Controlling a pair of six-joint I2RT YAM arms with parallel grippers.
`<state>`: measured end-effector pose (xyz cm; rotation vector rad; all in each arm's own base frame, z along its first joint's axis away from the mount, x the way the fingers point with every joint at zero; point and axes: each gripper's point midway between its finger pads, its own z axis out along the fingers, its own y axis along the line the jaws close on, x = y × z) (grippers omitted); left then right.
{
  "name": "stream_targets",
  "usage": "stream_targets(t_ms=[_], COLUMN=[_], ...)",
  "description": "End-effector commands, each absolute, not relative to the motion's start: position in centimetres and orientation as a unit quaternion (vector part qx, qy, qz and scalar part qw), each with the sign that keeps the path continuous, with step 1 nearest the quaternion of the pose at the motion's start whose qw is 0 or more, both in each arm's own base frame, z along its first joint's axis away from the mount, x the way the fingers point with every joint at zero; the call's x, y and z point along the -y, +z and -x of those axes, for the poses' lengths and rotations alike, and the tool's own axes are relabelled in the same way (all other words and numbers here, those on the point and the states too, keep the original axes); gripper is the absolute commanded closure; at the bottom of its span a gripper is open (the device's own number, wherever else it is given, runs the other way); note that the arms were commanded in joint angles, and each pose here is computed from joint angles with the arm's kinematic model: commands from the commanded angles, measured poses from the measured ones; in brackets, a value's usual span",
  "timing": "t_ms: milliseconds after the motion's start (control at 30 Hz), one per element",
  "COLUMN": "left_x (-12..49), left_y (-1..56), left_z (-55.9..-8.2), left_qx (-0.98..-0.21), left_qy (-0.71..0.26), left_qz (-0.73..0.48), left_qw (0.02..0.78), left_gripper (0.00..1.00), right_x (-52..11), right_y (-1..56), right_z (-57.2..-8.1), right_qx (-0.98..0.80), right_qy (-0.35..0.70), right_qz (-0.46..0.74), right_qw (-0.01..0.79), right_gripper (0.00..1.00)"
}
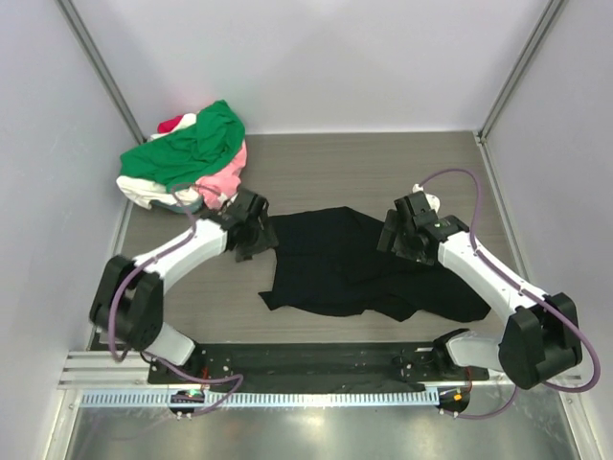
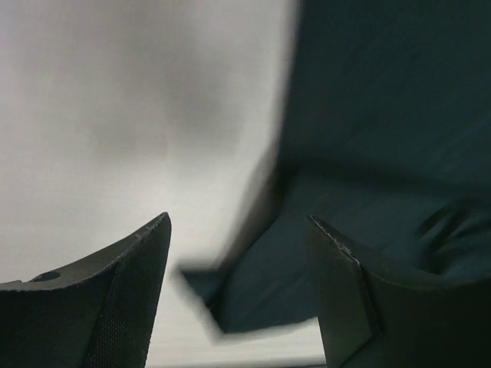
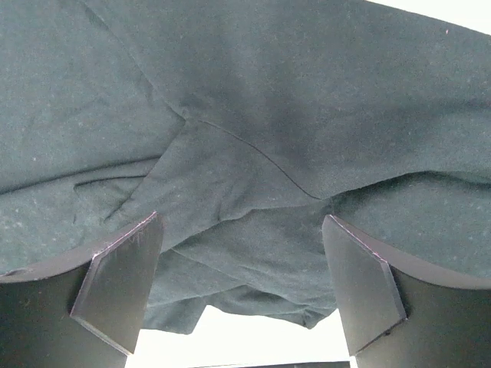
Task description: Fold and stack the t-shirts
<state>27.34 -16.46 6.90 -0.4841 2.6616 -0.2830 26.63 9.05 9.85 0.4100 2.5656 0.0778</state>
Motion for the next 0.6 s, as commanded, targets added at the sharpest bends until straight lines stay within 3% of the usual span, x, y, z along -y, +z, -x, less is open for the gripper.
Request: stream_targets(t_ms=[0,267,433,467,533,567], left_x=[17.2,18.7,19.5,19.8,20.4,20.5], left_y=[7.3,3.9,0.9,0.8,0.5,0.6], left_z=[-34.1,-41.0,-42.3,-42.4,-42.5,-42.5], left_qx=[-0.949,-0.955,-0.961,-0.961,-0.960,-0.959], left_qy=[-0.083,-0.075,-0.069,-0.074,-0.089,-0.094], left_qz=[0.159,0.163,0.165,0.166,0.168,0.170], left_qw=[0.258,0.234,0.210,0.209,0.206,0.206], left_gripper=[0.30,0.31,0.37,0.41,0.69,0.75], right_x=[-8.1,-5.5,-6.3,-6.2,-6.1,-5.9], right_y=[10.9,11.5,12.2,12.1,12.1,12.0], right_z=[-27.5,-26.3,-26.7,-26.8,-26.9,-26.9], right_qx=[-0.943,-0.936,-0.936,-0.937,-0.937,-0.938], right_qy=[0.020,0.008,0.028,0.026,0.020,0.015], right_qz=[-0.142,-0.159,-0.156,-0.155,-0.156,-0.158], right_qw=[0.299,0.314,0.315,0.312,0.311,0.310], right_gripper=[0.10,0.09,0.09,0.09,0.09,0.09])
